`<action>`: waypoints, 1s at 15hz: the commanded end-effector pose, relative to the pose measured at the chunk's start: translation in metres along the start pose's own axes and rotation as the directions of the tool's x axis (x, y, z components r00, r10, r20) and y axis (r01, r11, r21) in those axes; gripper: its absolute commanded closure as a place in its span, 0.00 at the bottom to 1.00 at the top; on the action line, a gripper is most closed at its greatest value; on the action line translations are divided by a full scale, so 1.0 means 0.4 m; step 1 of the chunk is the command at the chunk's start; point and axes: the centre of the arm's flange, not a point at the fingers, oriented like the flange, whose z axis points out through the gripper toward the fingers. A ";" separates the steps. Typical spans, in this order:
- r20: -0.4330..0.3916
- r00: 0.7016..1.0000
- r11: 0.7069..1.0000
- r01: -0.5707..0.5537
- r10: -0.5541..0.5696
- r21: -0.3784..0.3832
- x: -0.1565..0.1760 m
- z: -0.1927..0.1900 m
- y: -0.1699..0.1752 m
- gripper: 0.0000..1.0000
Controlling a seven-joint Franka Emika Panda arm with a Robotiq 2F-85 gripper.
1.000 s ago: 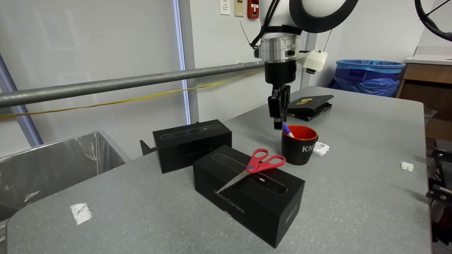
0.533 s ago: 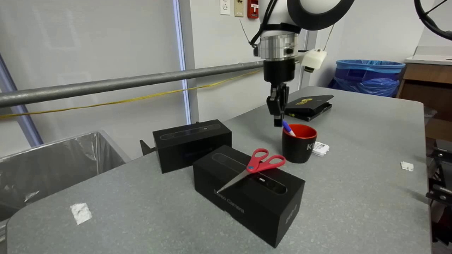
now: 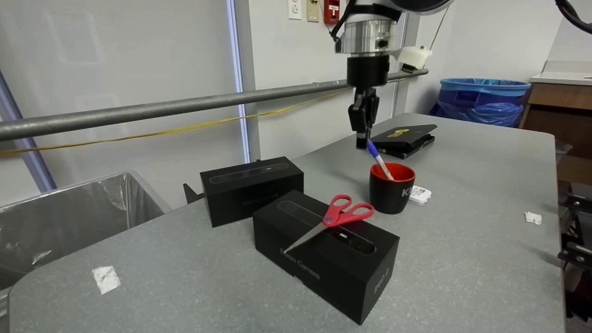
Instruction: Remove the pen from the black mug cup and put it on the table
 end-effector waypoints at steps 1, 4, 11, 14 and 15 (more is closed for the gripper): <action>-0.095 0.996 0.999 0.008 -0.005 0.032 -0.084 -0.159 0.069 0.97; -0.124 0.992 1.000 -0.027 0.028 0.007 -0.076 -0.227 0.176 0.97; 0.031 0.986 0.986 -0.166 0.166 -0.008 0.018 0.048 0.404 0.97; 0.094 0.976 0.981 -0.192 0.194 -0.032 0.037 0.157 0.433 0.97; 0.100 0.975 0.980 -0.193 0.196 -0.036 0.041 0.174 0.437 0.97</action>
